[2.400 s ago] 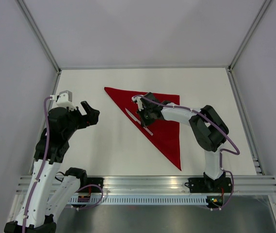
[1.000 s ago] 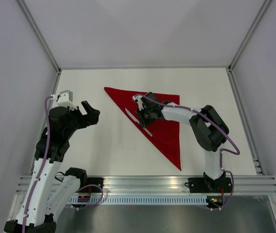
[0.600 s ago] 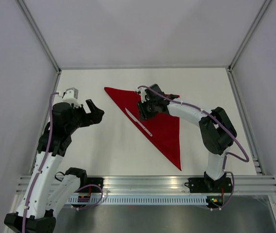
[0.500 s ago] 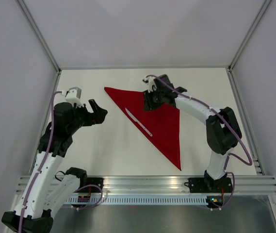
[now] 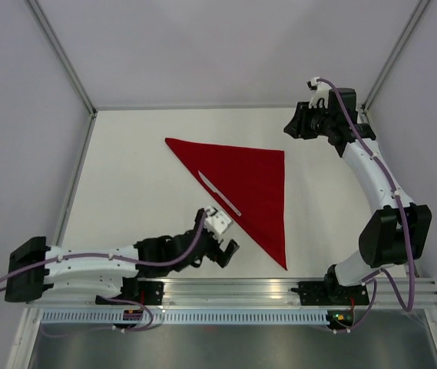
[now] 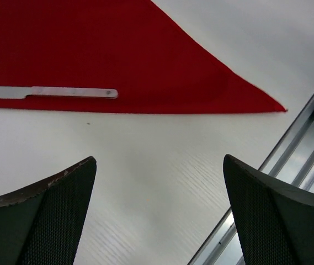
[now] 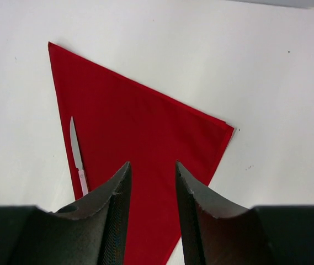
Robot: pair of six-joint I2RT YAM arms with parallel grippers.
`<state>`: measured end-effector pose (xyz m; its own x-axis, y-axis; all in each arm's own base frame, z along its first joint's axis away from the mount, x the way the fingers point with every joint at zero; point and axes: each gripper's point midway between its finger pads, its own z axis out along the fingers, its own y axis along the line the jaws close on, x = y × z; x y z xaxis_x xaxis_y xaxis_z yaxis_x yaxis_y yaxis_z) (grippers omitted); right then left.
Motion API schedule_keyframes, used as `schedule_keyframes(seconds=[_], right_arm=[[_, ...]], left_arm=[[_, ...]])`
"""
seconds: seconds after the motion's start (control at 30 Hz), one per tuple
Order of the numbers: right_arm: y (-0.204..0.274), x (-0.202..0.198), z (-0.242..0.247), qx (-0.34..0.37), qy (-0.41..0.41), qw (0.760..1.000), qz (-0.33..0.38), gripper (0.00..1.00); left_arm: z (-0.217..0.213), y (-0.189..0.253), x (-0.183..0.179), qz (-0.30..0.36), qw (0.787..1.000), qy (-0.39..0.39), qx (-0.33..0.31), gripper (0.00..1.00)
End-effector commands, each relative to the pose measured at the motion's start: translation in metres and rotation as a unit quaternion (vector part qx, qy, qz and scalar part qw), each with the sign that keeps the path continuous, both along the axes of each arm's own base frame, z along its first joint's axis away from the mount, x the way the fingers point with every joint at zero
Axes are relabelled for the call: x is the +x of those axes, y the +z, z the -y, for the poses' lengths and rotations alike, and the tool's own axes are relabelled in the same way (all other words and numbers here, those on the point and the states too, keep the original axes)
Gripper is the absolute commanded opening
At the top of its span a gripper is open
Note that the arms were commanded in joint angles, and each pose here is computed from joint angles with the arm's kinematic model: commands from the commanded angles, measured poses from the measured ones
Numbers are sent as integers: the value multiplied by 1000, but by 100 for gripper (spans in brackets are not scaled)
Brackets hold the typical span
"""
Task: Fold the napkin, place the utensils inside, and roll it up
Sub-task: Fold the napkin
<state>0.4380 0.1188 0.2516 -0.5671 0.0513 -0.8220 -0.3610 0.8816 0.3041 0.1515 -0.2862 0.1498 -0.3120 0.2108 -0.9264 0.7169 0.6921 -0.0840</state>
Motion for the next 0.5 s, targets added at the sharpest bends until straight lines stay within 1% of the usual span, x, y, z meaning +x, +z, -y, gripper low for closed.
schedule_keyframes(seconds=[0.0, 0.03, 0.07, 0.1, 0.13, 0.17, 0.2, 0.23, 0.3, 0.33, 0.37, 0.4, 0.47], right_arm=[[-24, -9, 10, 5, -4, 999, -35, 43], [-25, -7, 15, 8, -8, 999, -37, 43], [-26, -6, 17, 8, -11, 999, -37, 43], [-27, -5, 19, 7, -14, 999, -38, 43], [-27, -4, 22, 7, -17, 999, -37, 43], [-28, -2, 25, 6, -22, 999, -36, 43], [-29, -2, 26, 7, -24, 999, -37, 43], [-30, -2, 27, 7, -24, 999, -38, 43], [-29, -4, 28, 8, -26, 999, -38, 42], [-29, -3, 30, 8, -28, 999, -37, 42], [-26, -4, 31, 9, -29, 999, -32, 42], [-26, -5, 32, 10, -30, 999, -32, 43], [-24, -5, 33, 10, -31, 999, -29, 42]], left_arm=[[30, 17, 5, 129, 991, 20, 4, 100], [46, 23, -6, 144, 989, 6, -15, 100], [55, 18, -13, 158, 987, -7, -12, 100], [64, -5, -17, 197, 979, -32, 43, 100], [77, -6, -34, 215, 974, -60, 37, 100], [89, -1, -40, 232, 970, -69, 16, 100], [97, -4, -46, 252, 963, -89, 24, 100], [108, -22, -53, 255, 960, -110, 43, 100], [128, -24, -65, 260, 954, -148, 21, 100], [133, -39, -69, 259, 952, -160, 33, 99], [141, -35, -72, 266, 950, -165, 15, 99], [148, -36, -74, 268, 949, -167, 14, 99], [156, -49, -76, 271, 945, -180, 28, 98]])
